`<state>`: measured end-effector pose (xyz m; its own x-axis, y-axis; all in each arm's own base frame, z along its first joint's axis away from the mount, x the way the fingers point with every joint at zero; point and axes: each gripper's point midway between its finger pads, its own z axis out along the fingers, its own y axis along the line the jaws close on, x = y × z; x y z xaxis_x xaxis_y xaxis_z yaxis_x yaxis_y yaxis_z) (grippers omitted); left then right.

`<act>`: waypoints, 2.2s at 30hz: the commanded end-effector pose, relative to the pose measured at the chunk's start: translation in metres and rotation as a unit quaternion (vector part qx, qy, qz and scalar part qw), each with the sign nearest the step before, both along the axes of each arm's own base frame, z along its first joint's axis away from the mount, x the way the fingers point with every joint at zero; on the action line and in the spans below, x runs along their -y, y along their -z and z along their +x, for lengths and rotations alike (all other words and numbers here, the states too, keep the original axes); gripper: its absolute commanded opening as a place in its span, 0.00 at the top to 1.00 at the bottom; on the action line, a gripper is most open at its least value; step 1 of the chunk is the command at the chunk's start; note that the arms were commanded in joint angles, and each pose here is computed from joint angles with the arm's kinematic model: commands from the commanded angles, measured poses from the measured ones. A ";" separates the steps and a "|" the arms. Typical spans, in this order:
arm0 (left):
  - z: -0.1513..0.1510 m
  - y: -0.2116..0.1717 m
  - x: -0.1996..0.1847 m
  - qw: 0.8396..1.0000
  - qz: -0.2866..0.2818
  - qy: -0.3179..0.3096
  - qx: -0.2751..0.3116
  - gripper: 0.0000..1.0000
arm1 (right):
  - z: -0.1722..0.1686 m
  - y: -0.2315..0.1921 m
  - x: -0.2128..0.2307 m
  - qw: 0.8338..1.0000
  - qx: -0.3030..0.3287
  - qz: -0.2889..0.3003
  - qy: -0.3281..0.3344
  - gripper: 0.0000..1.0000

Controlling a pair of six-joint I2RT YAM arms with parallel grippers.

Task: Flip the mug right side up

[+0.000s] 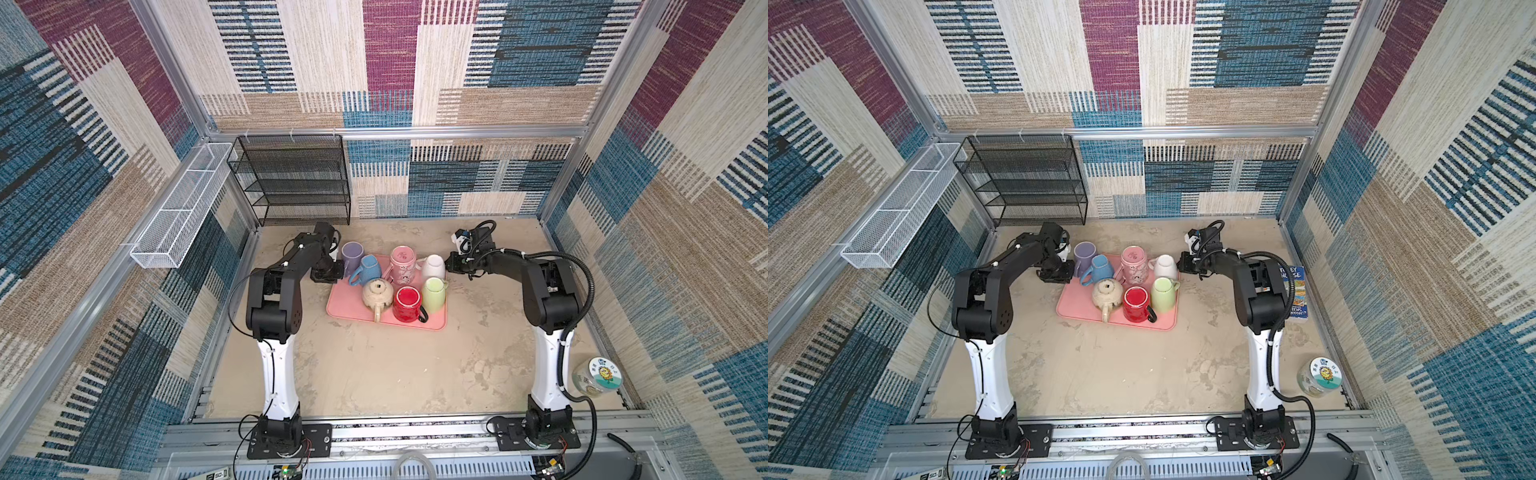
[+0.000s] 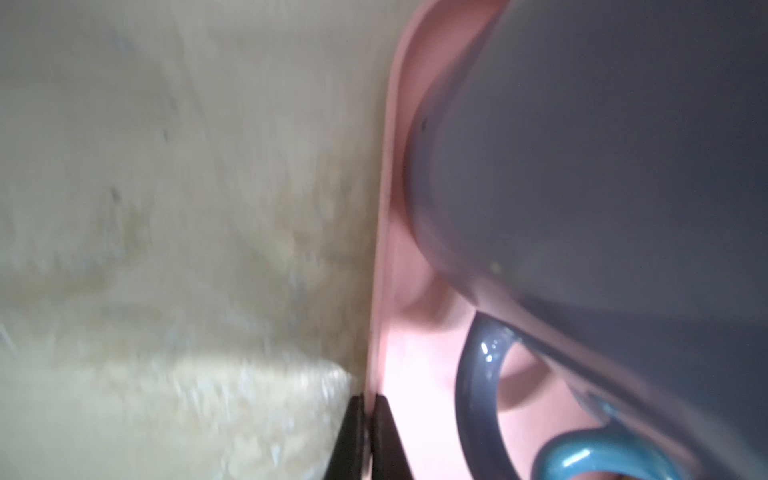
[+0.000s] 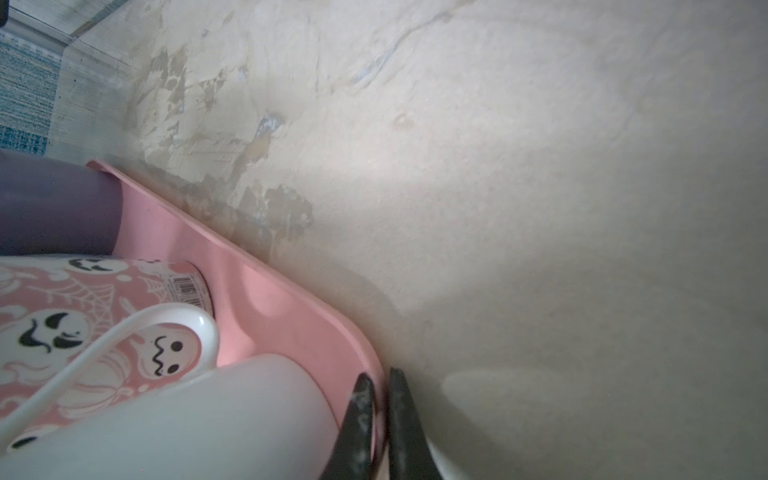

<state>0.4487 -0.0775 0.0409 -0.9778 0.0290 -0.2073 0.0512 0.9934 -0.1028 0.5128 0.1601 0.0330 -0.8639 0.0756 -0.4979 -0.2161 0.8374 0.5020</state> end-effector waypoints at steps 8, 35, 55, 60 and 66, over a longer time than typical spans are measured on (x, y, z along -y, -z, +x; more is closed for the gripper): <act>-0.047 0.002 0.026 0.996 -0.047 -0.072 0.026 1.00 | -0.039 0.017 0.006 0.999 -0.051 -0.006 0.008 1.00; -0.165 0.016 0.033 0.992 -0.046 -0.092 0.078 1.00 | -0.165 0.021 0.025 0.995 -0.091 0.003 0.047 1.00; -0.184 0.003 0.029 0.987 -0.037 -0.110 0.107 0.95 | -0.181 0.013 0.032 0.994 -0.074 -0.014 0.075 0.94; -0.184 0.002 0.025 0.987 -0.028 -0.114 0.108 0.85 | -0.172 0.009 0.042 0.993 -0.062 -0.039 0.095 0.82; -0.183 -0.005 0.017 0.985 -0.011 -0.123 0.119 0.71 | -0.162 0.000 0.048 0.992 -0.045 -0.052 0.110 0.70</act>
